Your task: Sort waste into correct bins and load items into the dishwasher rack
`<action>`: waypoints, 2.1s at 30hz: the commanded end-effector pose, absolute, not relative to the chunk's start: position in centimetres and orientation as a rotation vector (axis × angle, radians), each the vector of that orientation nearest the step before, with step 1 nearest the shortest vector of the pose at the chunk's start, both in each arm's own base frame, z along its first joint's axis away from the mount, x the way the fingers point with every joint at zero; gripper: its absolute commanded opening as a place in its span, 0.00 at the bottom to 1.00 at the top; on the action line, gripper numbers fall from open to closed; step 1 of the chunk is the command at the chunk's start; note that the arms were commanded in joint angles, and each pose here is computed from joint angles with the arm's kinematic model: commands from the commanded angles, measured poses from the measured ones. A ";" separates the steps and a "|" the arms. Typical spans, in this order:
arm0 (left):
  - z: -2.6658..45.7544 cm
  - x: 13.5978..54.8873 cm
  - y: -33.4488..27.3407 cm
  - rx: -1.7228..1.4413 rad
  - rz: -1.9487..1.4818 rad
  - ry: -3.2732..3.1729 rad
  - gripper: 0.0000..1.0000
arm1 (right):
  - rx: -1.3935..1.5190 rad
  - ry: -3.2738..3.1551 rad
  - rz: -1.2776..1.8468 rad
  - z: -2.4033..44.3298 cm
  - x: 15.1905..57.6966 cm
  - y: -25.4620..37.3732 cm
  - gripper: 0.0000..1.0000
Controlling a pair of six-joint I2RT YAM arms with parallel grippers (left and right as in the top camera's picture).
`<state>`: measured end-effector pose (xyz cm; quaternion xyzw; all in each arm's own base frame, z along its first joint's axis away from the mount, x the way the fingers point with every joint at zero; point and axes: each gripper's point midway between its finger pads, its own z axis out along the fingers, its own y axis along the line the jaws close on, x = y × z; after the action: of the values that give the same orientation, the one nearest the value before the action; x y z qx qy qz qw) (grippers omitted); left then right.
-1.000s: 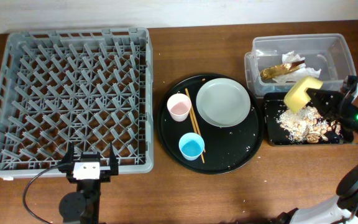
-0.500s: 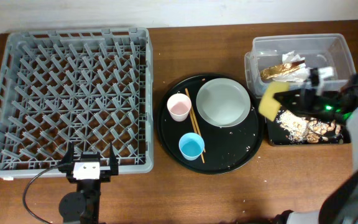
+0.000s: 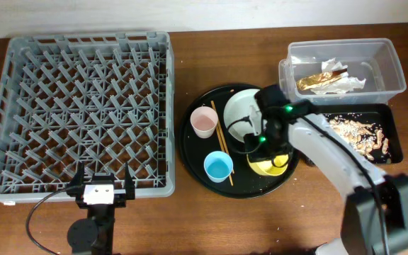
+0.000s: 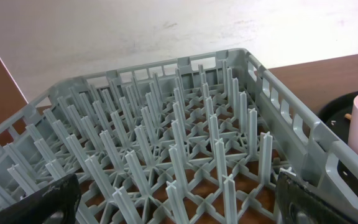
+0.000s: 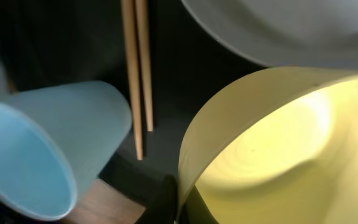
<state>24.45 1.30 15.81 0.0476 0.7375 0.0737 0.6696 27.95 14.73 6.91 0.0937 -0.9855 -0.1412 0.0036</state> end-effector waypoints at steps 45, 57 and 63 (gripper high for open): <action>15.6 24.5 1.5 0.109 0.184 1.662 0.99 | 0.524 -3.141 -0.534 15.6 30.1 19.3 0.04; 20.5 24.4 -2.7 0.065 -0.234 1.512 0.99 | 0.586 -3.249 -1.321 25.9 34.5 15.8 0.04; 24.9 28.2 -3.9 0.115 -0.329 1.663 0.99 | 0.586 -3.247 -1.321 25.9 34.4 15.9 0.04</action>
<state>26.40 -3.07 21.84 0.0378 0.7267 -0.1151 0.6762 34.45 15.57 25.01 0.1498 -0.9028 -0.3535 -0.1940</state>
